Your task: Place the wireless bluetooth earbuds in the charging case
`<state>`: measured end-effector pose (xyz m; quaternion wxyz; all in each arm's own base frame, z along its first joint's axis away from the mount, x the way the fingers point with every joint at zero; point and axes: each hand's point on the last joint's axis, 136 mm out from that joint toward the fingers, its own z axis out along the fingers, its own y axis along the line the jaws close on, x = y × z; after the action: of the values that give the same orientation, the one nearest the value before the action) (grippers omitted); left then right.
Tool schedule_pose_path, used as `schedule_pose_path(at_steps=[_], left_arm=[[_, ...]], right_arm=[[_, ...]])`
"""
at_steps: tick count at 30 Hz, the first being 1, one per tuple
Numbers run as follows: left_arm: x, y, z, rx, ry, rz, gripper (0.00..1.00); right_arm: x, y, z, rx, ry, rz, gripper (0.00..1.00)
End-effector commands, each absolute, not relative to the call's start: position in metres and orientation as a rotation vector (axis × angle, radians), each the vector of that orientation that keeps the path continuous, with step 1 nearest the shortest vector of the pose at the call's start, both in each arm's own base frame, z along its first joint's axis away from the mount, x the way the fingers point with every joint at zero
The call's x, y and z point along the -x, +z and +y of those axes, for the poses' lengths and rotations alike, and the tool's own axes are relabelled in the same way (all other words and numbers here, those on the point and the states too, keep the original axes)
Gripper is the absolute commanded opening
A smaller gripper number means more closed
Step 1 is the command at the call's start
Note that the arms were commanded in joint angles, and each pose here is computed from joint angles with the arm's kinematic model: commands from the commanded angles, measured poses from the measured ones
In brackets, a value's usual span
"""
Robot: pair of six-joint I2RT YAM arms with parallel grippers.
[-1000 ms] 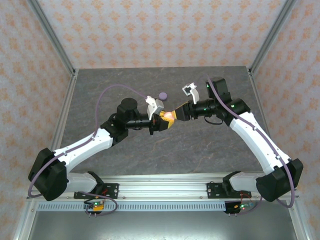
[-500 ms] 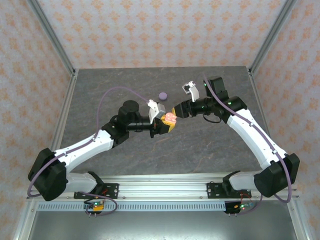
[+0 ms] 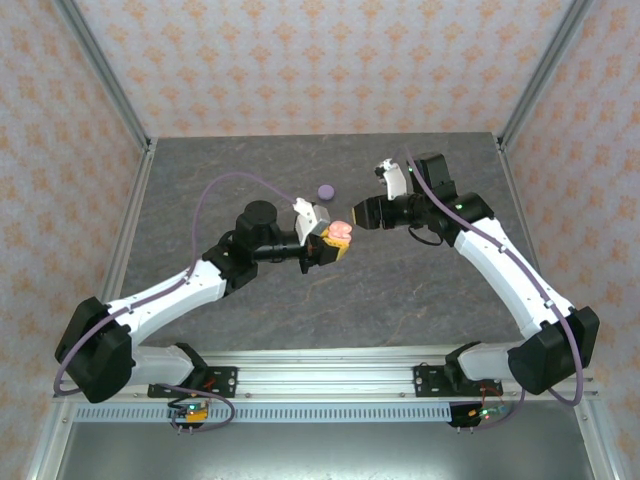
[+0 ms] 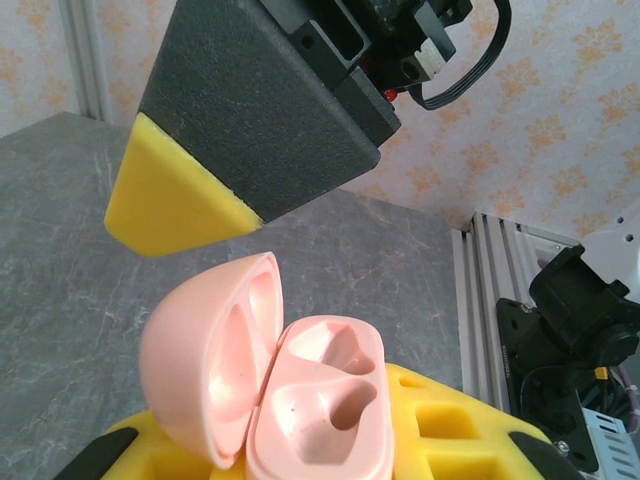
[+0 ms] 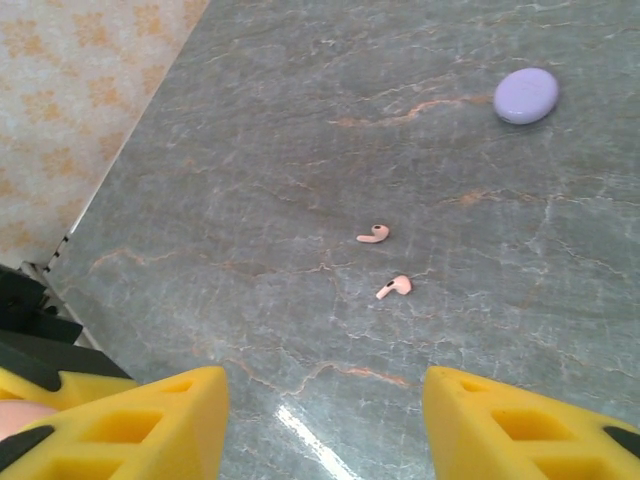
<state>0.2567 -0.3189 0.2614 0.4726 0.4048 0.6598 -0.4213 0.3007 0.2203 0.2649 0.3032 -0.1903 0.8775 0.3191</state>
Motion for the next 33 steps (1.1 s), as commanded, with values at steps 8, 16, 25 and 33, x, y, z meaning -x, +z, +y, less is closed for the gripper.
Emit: schedule_pose_path(at_steps=[8, 16, 25, 33], left_arm=[[-0.261, 0.269, -0.306, -0.946, -0.923, 1.551, 0.08], [-0.257, 0.264, -0.302, -0.923, -0.934, 1.549, 0.08], [-0.25, 0.264, -0.288, -0.895, -0.912, 1.56, 0.08], [-0.251, 0.266, -0.277, -0.847, -0.952, 1.559, 0.08]], right_arm=[[-0.319, 0.266, 0.2, 0.377, 0.674, 2.327, 0.57], [-0.326, 0.214, 0.214, 0.338, 0.743, 2.482, 0.55], [-0.339, 0.156, 0.244, 0.196, 0.953, 2.605, 0.44], [-0.346, 0.113, 0.269, 0.116, 0.964, 2.716, 0.41]])
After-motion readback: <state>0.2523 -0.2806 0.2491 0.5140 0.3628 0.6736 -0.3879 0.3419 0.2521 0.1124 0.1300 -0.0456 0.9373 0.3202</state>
